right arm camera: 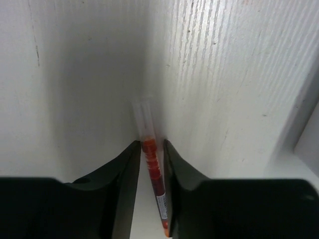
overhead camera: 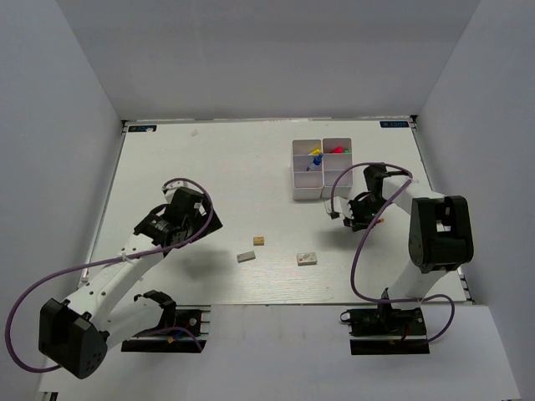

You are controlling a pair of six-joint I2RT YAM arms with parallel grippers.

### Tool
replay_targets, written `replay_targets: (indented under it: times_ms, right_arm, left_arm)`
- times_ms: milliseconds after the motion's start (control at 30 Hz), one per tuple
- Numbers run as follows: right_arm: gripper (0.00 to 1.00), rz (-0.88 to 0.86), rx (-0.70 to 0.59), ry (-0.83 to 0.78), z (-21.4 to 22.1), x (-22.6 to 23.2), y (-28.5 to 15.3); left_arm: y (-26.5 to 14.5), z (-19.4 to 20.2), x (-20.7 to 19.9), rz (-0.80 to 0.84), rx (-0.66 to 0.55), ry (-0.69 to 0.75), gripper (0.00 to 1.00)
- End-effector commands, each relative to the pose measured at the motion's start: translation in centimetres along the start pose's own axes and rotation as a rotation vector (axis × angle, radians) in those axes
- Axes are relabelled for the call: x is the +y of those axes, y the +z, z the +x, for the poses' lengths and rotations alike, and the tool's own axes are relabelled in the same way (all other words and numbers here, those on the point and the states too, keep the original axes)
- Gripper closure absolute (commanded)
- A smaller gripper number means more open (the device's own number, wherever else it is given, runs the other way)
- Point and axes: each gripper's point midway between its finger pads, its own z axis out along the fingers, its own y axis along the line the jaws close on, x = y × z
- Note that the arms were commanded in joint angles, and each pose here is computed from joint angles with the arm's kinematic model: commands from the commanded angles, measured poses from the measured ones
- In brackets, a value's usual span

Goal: Sort the stationery into containers
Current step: Grab a piece of stationery with the right arm, then place the stationery into the container

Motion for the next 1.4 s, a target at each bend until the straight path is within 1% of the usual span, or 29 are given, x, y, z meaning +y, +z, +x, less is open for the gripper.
replay_targets:
  times_ms: [0,33,67,133,233,267,333,367,433,467,500,533,567,600,633,667,733,767,800,833,867,900,933,967,1033,1133,1200,1300,1367]
  right_arm:
    - [0.71,-0.117,0.06,0.025,1.6,2.3,0.7]
    - [0.72,-0.148,0.057,0.044,1.5,3.0,0.9]
    - [0.76,-0.166,0.045,0.058,1.3,3.4,0.8]
    - [0.81,-0.18,0.033,0.087,1.1,3.6,0.8]
    - [0.87,-0.189,-0.006,0.114,0.1,3.8,0.2]
    - [0.89,-0.181,-0.05,0.125,-0.9,3.3,0.0]
    - [0.94,-0.182,-0.089,0.144,-2.1,3.1,-1.1]
    - [0.95,-0.158,-0.161,0.162,-3.9,2.1,-2.1]
    - [0.98,-0.157,-0.215,0.192,-5.4,1.7,-3.2]
    - [0.98,-0.113,-0.294,0.18,-7.5,-0.2,-4.9]
    - [1.0,-0.102,-0.321,0.192,-8.2,-0.8,-5.7]
    - [1.0,-0.055,-0.371,0.178,-10.0,-2.7,-7.9]
    - [1.0,-0.05,-0.421,0.184,-11.1,-3.3,-8.4]
    - [1.0,-0.04,-0.445,0.213,-11.7,-3.9,-9.2]
    - [1.0,-0.012,-0.518,0.2,-13.5,-5.2,-10.8]
    - [1.0,0.022,-0.565,0.183,-14.7,-6.6,-12.3]
    - [1.0,0.059,-0.63,0.194,-16.4,-8.3,-14.2]
    - [1.0,0.119,-0.651,0.152,-17.0,-9.9,-15.8]
    - [1.0,0.129,-0.695,0.191,-17.6,-10.7,-16.3]
    - [1.0,0.14,-0.731,0.187,-18.3,-11.2,-16.9]
    - [1.0,0.204,-0.758,0.15,-18.8,-13.1,-17.7]
    - [1.0,0.202,-0.796,0.151,-19.3,-13.4,-17.9]
    - [1.0,0.187,-0.815,0.203,-19.4,-13.6,-17.9]
    - [1.0,0.239,-0.833,0.142,-19.6,-15.0,-18.2]
    - [1.0,0.221,-0.867,0.15,-19.7,-15.4,-17.7]
    - [1.0,0.231,-0.887,0.142,-19.3,-17.5,-16.8]
    - [1.0,0.229,-0.907,0.129,-19.3,-18.0,-17.0]
    - [1.0,0.23,-0.922,0.128,-18.7,-18.9,-16.0]
    - [1.0,0.21,-0.933,0.169,-18.3,-19.1,-15.5]
  left_arm:
    - [-0.1,-1.1,-0.4,-0.01,-0.02,0.004,0.01]
    - [0.2,-0.9,-0.3,-0.019,-0.012,0.008,0.01]
    - [0.4,-0.7,-0.3,-0.021,0.002,0.01,0.01]
    - [0.8,-0.2,-0.2,-0.03,0.023,0.026,0.01]
    - [1.0,-0.3,-0.3,-0.031,0.024,0.037,0.01]
    - [1.0,-0.4,-0.2,-0.038,0.017,0.038,0.01]
    - [0.8,-1.3,0.0,-0.057,-0.014,0.055,0.01]
    - [0.8,-1.4,0.2,-0.066,-0.024,0.055,0.01]
    - [0.6,-2.1,0.4,-0.084,-0.047,0.083,0.03]
    - [0.4,-2.4,0.2,-0.077,-0.054,0.089,0.03]
    - [0.2,-2.7,0.3,-0.079,-0.068,0.099,0.03]
    - [0.2,-2.9,0.2,-0.073,-0.075,0.119,0.03]
    - [0.1,-3.3,0.1,-0.074,-0.089,0.116,0.03]
    - [0.4,-3.1,0.3,-0.085,-0.078,0.133,0.03]
    - [0.2,-3.5,0.2,-0.087,-0.091,0.139,0.03]
    - [0.6,-3.3,0.3,-0.098,-0.08,0.144,0.03]
    - [0.9,-3.2,0.4,-0.106,-0.071,0.148,0.03]
    - [0.9,-3.2,0.4,-0.107,-0.071,0.148,0.03]
    - [0.9,-3.2,0.4,-0.107,-0.071,0.148,0.03]
    - [1.0,-2.8,0.4,-0.1,-0.063,0.148,0.03]
    - [1.1,-2.8,0.4,-0.1,-0.062,0.148,0.04]
    - [1.2,-2.6,0.6,-0.106,-0.056,0.151,0.04]
    - [1.2,-2.6,0.6,-0.106,-0.056,0.151,0.04]
    - [1.2,-2.6,0.6,-0.106,-0.056,0.151,0.04]
    - [1.2,-2.6,0.6,-0.106,-0.056,0.151,0.04]
    - [1.2,-2.6,0.6,-0.106,-0.056,0.151,0.04]
    - [1.0,-2.5,0.7,-0.106,-0.056,0.151,0.04]
    - [0.7,-2.5,0.8,-0.106,-0.057,0.142,0.04]
    - [0.7,-2.5,0.8,-0.106,-0.057,0.142,0.04]
